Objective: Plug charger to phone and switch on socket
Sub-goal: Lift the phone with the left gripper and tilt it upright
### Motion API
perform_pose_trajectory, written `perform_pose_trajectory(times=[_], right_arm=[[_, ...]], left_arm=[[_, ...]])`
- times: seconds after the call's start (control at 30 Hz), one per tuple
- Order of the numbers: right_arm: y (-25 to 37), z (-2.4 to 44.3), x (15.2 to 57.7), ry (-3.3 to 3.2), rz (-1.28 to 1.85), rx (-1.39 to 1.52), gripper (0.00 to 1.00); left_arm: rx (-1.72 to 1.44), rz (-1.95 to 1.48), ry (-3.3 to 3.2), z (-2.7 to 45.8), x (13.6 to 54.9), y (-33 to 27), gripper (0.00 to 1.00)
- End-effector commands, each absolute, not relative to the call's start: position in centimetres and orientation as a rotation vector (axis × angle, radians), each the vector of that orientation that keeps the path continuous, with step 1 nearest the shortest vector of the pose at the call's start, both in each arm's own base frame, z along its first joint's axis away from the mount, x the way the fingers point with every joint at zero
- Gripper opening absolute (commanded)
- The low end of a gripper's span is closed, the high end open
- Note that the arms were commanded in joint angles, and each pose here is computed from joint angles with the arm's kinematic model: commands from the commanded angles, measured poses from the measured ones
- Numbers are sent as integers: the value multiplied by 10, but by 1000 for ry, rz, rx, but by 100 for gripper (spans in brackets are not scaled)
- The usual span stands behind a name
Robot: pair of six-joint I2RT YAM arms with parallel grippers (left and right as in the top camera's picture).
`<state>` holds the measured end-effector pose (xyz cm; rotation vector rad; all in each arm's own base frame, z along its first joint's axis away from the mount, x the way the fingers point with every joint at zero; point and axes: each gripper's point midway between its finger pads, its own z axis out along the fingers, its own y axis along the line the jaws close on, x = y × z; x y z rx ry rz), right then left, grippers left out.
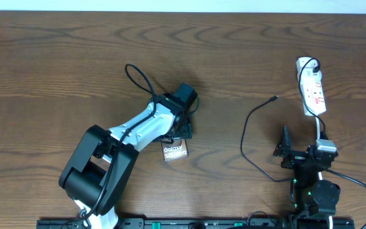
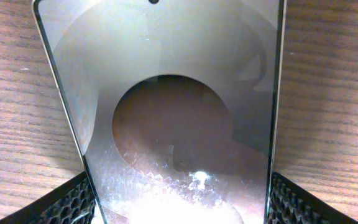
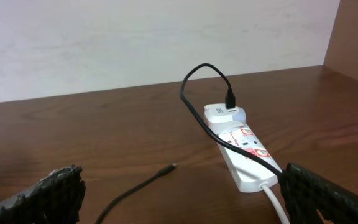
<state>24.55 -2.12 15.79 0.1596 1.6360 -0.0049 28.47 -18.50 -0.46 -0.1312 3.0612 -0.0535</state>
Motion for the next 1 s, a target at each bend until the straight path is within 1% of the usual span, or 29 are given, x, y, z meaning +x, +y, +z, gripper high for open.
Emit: perform_pose_trajectory(times=[0.0,0.4,0.7,0.97], right_arm=[[-19,157,246,1637,-4,145,99],[-19,157,246,1636,-4,145,99],[-19,157,246,1637,-5,144,99],[-19,157,246,1636,-4,145,99]], left_arm=[[-136,-110,3160,-19,263,-190,75],[-140,-302,3122,11,267,-205,74],[-190,-447,3148,17,267,-209,73],[-119,-677,3155,26,268,-219,72]])
